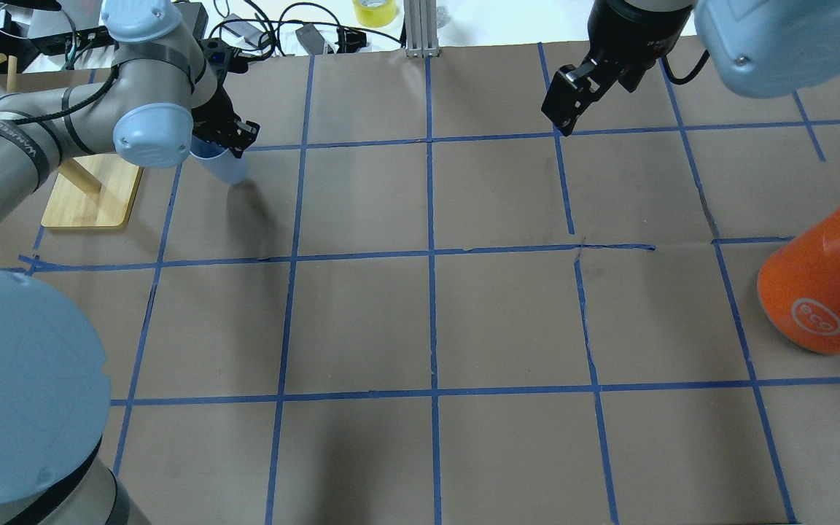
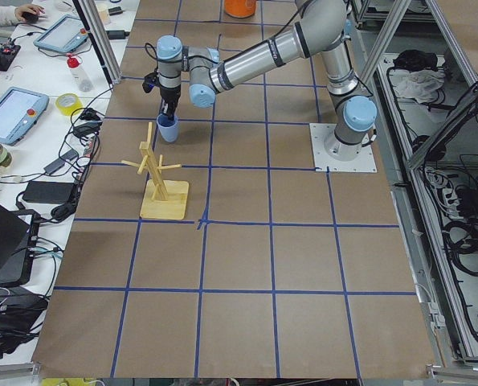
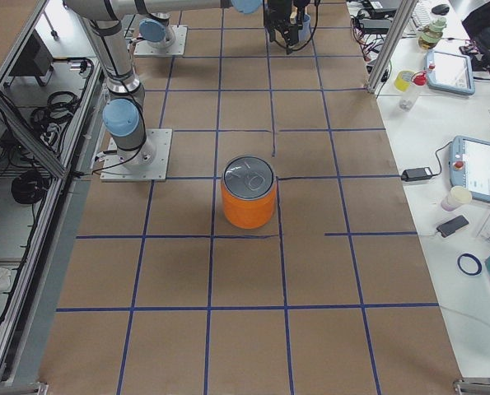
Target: Flip cup
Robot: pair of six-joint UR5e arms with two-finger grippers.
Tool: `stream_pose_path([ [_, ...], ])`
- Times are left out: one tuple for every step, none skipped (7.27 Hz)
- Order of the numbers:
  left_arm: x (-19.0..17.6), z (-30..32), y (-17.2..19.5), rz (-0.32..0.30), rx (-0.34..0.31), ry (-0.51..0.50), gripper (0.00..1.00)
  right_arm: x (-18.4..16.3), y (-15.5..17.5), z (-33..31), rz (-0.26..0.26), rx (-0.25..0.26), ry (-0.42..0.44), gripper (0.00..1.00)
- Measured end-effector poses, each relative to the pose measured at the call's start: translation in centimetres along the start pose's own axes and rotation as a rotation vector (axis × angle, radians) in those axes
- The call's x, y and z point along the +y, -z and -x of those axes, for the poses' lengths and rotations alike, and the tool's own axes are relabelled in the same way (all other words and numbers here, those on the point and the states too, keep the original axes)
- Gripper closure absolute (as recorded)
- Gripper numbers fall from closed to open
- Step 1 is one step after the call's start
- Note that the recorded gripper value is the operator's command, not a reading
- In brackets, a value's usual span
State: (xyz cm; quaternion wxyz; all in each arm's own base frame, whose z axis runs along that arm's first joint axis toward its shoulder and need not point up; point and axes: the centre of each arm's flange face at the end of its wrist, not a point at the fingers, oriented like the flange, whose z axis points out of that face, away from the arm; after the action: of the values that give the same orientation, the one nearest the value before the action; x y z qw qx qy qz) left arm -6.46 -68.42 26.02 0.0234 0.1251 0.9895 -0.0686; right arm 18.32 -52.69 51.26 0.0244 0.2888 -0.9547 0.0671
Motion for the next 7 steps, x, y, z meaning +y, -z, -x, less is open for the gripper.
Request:
stream_pose_path([
  [-0.04, -0.12, -0.7, 0.006, 0.015, -0.015, 1.0, -0.01, 0.01, 0.03, -0.001, 0.0, 0.0, 0.0],
  [-0.14, -0.08, -0.92, 0.007, 0.018, -0.022, 1.0, -0.02, 0.01, 0.05, -0.001, -0.001, -0.001, 0.0],
  [-0.15, 0.04, -0.95, 0.009, 0.017, -0.024, 1.0, -0.02, 0.01, 0.04, -0.001, -0.001, -0.001, 0.0],
  [-0.1, 0.18, -1.01, 0.014, 0.013, -0.024, 1.0, -0.01, 0.01, 0.03, -0.001, 0.0, -0.001, 0.0],
  [-0.03, 0.31, -1.14, 0.021, 0.004, -0.023, 1.0, -0.02, 0.01, 0.03, -0.001, 0.0, -0.001, 0.0],
  [0.07, 0.44, -1.28, 0.03, -0.006, -0.023, 1.0, -0.02, 0.02, 0.02, -0.002, 0.0, -0.001, 0.0],
  [0.18, 0.51, -1.27, 0.041, -0.013, -0.023, 0.6, -0.02, 0.02, 0.02, -0.001, 0.001, -0.001, 0.0],
])
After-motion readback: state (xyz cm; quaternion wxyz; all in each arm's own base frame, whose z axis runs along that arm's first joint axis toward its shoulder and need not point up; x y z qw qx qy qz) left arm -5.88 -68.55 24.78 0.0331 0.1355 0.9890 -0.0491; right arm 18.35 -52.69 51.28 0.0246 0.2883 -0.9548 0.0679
